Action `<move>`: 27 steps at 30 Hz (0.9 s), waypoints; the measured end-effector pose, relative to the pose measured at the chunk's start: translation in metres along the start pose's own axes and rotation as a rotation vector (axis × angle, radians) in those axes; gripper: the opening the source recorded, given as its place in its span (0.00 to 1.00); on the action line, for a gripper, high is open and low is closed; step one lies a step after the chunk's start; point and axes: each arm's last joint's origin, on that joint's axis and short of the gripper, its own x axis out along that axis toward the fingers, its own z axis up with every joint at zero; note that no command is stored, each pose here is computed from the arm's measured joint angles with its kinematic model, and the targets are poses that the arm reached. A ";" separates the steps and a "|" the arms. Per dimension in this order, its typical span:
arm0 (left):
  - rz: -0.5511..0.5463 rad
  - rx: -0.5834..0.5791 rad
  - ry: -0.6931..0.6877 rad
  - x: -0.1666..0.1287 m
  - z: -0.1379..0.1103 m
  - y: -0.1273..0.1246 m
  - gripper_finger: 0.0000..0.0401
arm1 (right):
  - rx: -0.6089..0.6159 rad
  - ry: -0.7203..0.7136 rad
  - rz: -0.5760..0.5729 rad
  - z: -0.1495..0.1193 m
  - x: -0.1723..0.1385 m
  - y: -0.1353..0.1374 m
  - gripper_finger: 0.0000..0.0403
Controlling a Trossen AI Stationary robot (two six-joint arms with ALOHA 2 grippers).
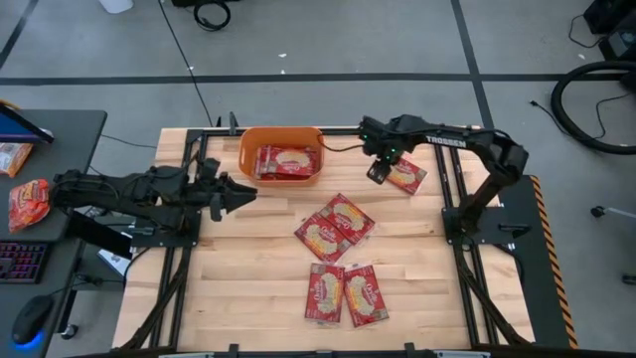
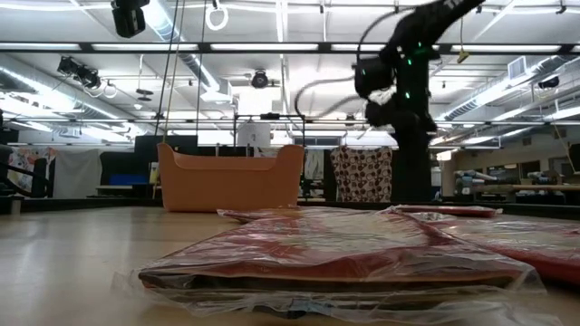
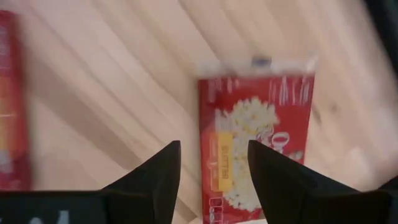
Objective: Sort popcorn bags into baskets
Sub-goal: Put the red popcorn bag into the orange bin
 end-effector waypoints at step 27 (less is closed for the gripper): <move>-0.073 -0.079 0.074 0.003 -0.003 -0.003 0.43 | -0.104 0.083 0.032 -0.023 0.063 -0.002 0.52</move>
